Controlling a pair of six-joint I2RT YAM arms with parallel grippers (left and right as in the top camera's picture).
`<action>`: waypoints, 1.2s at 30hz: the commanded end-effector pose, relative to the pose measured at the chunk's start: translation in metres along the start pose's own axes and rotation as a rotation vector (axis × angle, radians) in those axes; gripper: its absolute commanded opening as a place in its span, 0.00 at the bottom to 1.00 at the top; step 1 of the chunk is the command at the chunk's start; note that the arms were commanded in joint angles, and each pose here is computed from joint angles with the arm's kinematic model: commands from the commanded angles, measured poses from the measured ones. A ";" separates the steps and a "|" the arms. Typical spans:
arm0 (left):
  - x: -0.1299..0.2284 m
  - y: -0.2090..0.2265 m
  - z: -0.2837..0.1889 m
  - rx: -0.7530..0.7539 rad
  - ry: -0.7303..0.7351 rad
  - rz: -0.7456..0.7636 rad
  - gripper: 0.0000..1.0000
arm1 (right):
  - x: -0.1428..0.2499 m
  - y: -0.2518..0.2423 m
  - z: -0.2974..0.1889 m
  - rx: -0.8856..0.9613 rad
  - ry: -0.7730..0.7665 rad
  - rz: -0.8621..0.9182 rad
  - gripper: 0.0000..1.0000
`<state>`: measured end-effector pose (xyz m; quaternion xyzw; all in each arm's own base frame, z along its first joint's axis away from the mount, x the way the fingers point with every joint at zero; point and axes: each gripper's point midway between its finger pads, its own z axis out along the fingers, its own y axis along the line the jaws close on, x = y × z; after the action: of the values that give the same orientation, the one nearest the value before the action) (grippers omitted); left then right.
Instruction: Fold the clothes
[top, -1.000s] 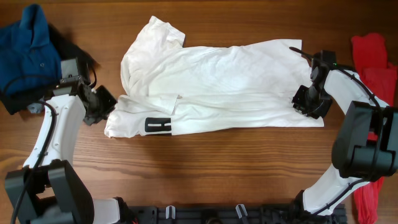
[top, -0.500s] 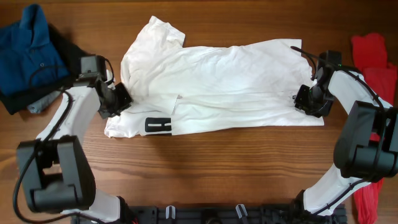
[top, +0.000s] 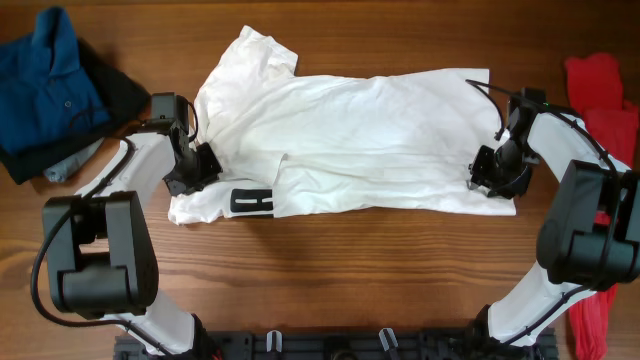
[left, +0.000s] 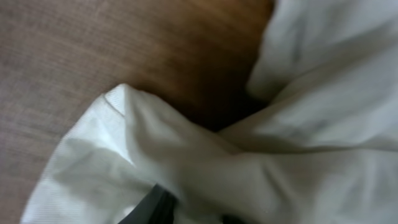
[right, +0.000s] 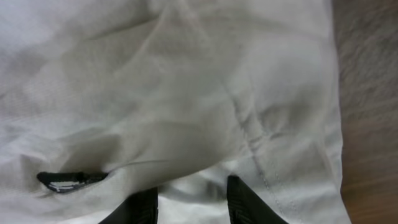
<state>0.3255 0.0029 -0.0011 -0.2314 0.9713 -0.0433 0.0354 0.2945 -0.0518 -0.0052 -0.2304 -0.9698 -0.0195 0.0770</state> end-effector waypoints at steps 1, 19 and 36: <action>0.013 0.025 0.007 -0.131 0.054 0.009 0.29 | 0.032 -0.006 0.026 0.036 0.154 0.043 0.34; 0.032 0.105 -0.011 -0.367 0.135 -0.249 0.22 | 0.042 -0.073 0.009 0.441 0.108 0.259 0.30; -0.051 0.041 -0.139 0.024 -0.425 -0.160 0.49 | -0.007 -0.016 -0.053 0.069 -0.193 0.112 0.33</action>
<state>0.3111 0.0835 0.0878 -0.3395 0.9279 0.0512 0.1454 0.2784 -0.0824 0.0138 -0.3051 -0.9462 0.0899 0.0601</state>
